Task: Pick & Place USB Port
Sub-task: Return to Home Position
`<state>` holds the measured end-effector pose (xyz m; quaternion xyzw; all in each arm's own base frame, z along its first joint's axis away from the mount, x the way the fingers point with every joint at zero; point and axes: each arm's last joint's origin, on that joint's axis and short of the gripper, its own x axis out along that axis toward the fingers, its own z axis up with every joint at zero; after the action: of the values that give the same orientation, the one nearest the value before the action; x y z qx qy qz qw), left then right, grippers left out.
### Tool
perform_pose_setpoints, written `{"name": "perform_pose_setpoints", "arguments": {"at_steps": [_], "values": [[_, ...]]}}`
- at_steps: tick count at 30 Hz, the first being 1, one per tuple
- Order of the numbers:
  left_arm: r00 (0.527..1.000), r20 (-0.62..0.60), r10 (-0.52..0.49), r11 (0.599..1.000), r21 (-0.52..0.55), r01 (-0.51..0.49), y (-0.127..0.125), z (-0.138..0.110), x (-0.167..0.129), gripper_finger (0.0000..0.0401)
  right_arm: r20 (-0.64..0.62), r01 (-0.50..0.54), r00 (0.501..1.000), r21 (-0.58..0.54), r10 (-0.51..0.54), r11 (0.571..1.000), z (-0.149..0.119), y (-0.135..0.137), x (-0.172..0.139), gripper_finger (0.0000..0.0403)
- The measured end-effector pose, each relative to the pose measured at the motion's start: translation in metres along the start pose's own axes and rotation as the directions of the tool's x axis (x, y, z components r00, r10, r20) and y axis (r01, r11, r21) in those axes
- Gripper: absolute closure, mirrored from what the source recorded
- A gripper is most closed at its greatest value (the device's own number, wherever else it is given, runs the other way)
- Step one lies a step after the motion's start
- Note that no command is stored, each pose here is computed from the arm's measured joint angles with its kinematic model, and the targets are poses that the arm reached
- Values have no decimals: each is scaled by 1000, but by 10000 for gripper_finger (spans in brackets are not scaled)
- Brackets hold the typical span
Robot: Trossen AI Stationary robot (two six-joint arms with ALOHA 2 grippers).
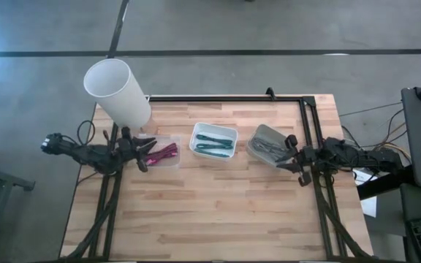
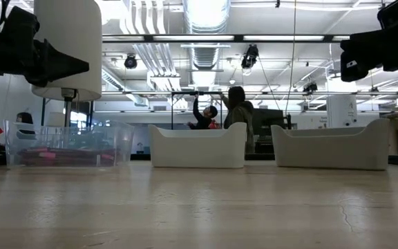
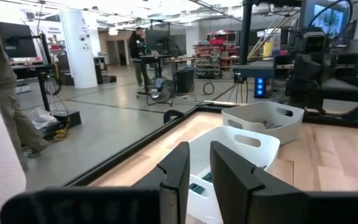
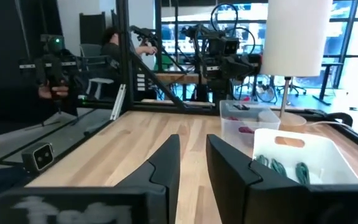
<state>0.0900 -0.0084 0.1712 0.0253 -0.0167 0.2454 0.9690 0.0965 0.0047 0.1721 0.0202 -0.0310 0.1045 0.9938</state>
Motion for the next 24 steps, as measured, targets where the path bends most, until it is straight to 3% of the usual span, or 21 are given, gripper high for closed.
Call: {"name": "perform_pose_setpoints", "arguments": {"at_steps": [10,24], "values": [[1000,-5,0,1000,-8,0,0,-1,0,330,-33,137,990,7,-136,991,-4,-4,0,314],[1000,-6,0,1000,-5,0,0,-1,0,330,-39,145,989,5,-145,989,-4,-4,0,333]]}}
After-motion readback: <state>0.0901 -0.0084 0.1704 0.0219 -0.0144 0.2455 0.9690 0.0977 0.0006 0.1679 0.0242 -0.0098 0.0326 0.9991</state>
